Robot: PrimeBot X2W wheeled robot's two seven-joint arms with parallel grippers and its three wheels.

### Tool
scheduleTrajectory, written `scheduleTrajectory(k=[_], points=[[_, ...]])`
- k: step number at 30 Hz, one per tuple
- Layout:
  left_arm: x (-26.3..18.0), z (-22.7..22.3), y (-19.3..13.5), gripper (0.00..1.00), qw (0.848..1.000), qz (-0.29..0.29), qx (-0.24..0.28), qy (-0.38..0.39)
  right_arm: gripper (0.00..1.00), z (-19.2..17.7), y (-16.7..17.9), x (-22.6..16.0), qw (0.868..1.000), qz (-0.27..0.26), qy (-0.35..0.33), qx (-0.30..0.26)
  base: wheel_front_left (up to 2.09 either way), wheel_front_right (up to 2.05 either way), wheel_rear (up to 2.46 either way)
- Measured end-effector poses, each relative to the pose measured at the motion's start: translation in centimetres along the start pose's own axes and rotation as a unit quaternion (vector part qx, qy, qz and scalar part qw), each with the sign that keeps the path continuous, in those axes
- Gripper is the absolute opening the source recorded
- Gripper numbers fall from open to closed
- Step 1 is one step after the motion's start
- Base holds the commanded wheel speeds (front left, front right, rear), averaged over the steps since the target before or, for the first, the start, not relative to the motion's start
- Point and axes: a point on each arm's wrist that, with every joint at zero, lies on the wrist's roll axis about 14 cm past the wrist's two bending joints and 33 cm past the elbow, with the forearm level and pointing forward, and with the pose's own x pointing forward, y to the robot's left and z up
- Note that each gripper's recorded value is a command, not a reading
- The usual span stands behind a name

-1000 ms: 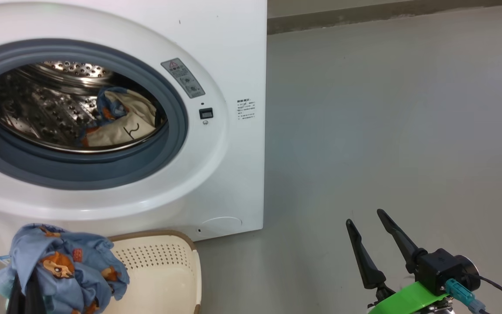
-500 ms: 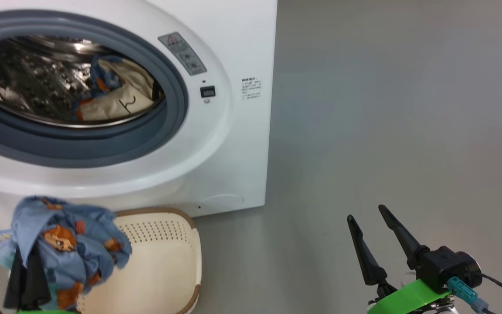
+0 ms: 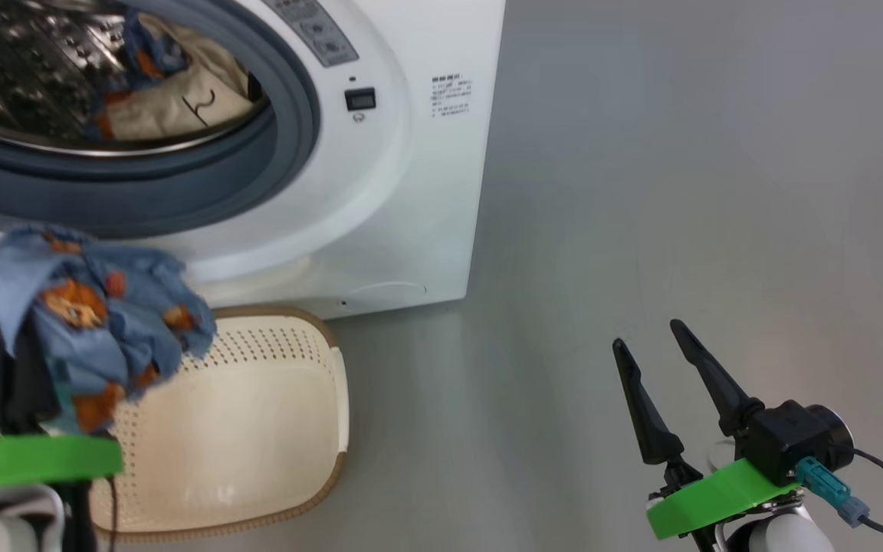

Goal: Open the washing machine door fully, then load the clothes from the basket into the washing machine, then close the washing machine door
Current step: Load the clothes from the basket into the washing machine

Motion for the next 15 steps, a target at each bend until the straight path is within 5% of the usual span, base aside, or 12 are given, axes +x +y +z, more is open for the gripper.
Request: scheduleTrajectory(k=[15], points=[[8.2,-0.9,-1.3,0.00,0.999,-0.036,0.015,-0.011,1.00,-2.0,-1.9,0.7,0.999,-0.022,0.025,-0.004,0.00,0.00,0.00]])
